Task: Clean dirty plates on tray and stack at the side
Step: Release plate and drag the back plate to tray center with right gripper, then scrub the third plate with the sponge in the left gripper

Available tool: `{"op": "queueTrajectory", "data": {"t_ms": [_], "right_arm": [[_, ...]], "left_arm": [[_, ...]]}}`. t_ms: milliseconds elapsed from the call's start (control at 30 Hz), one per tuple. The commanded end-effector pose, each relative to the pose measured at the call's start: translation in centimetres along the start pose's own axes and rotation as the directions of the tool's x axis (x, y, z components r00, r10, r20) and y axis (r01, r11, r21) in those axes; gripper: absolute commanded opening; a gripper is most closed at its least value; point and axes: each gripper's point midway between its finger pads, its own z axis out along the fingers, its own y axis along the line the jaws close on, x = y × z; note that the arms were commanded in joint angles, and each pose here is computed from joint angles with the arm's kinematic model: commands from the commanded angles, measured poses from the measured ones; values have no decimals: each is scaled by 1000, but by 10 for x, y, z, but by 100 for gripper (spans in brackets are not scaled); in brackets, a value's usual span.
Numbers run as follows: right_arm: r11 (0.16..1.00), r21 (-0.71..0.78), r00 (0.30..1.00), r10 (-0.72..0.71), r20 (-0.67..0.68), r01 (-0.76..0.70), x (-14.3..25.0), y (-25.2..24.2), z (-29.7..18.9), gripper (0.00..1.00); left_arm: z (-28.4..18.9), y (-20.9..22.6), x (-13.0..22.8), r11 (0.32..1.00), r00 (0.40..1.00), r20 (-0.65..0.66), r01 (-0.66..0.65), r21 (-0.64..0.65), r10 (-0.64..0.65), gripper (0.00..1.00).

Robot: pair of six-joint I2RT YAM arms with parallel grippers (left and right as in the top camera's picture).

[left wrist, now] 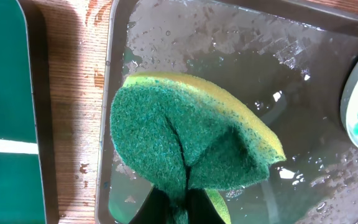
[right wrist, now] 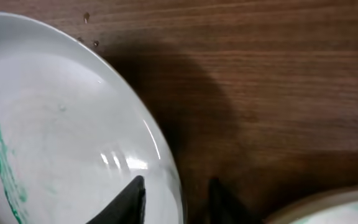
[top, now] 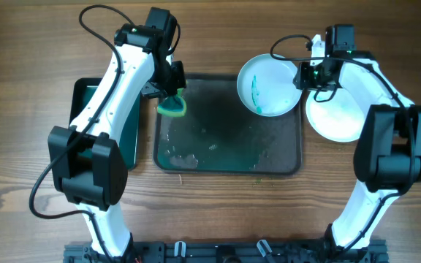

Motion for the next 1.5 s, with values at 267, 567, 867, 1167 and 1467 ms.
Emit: {"op": "queueTrajectory", "data": {"t_ms": [267, 567, 867, 1167, 1467], "right_arm": [[1000, -21, 1000, -16, -7, 16, 1, 3, 4, 21], [999, -20, 999, 32, -34, -32, 11, 2, 6, 4], [994, -69, 974, 71, -217, -88, 68, 96, -50, 4], [993, -45, 953, 93, -290, -111, 120, 119, -16, 12], [983, -53, 941, 155, -302, -179, 144, 114, 5, 17]], "left_arm": [[-5, -4, -3, 1000, 1000, 10, -9, 18, 9, 4], [-5, -4, -3, 1000, 1000, 10, -9, 18, 9, 4], [-5, -4, -3, 1000, 1000, 10, -9, 18, 9, 4], [-5, -4, -3, 1000, 1000, 10, -9, 18, 9, 4], [-3, -28, 0, 997, 997, 33, -67, 36, 66, 4]]}}
